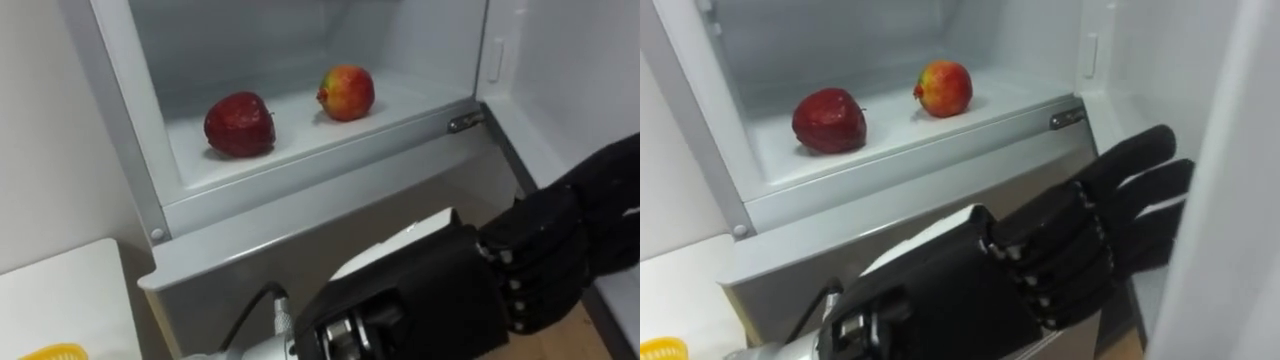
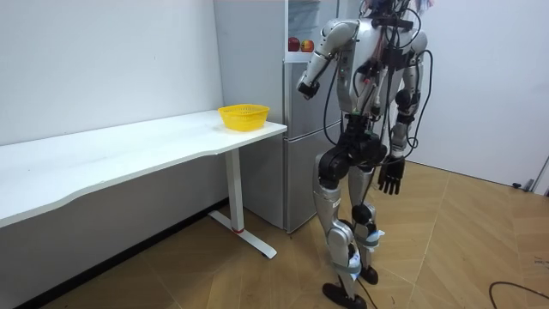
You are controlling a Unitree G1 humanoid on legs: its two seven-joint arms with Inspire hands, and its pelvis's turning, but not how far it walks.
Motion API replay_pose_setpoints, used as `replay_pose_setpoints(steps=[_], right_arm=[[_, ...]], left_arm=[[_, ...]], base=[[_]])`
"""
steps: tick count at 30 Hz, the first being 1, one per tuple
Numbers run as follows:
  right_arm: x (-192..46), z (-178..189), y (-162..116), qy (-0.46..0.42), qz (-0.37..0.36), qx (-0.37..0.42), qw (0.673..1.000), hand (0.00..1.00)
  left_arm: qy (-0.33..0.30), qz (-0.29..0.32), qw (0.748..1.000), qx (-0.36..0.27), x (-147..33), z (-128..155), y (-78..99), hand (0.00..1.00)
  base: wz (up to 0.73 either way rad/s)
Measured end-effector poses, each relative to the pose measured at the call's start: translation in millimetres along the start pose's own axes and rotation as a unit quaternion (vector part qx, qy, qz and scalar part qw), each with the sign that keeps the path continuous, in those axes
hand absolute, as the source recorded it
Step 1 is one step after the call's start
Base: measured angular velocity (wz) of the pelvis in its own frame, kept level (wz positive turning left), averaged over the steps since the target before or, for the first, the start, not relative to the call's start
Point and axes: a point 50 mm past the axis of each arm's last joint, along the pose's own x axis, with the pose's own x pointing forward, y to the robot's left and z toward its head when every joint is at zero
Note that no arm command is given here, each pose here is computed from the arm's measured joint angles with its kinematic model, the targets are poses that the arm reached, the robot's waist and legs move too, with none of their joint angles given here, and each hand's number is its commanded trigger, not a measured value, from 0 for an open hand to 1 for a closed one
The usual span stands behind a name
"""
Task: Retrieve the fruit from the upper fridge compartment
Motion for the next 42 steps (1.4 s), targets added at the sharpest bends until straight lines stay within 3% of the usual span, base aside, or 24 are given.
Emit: replay_pose_setpoints(steps=[18, 42], right_arm=[[-1.2, -16.2, -1.6, 0.013, 0.010, 0.035, 0.999, 0.00], [-1.3, -1.9, -11.0, 0.003, 0.006, 0.030, 1.000, 0.00]], left_arm=[[-0.013, -0.014, 1.000, 0.018, 12.6, 7.2, 0.7, 0.00], [-0.002, -0.052, 0.999, 0.015, 40.2, 3.0, -1.0, 0.00]], base=[[-0.04], [-0.02]])
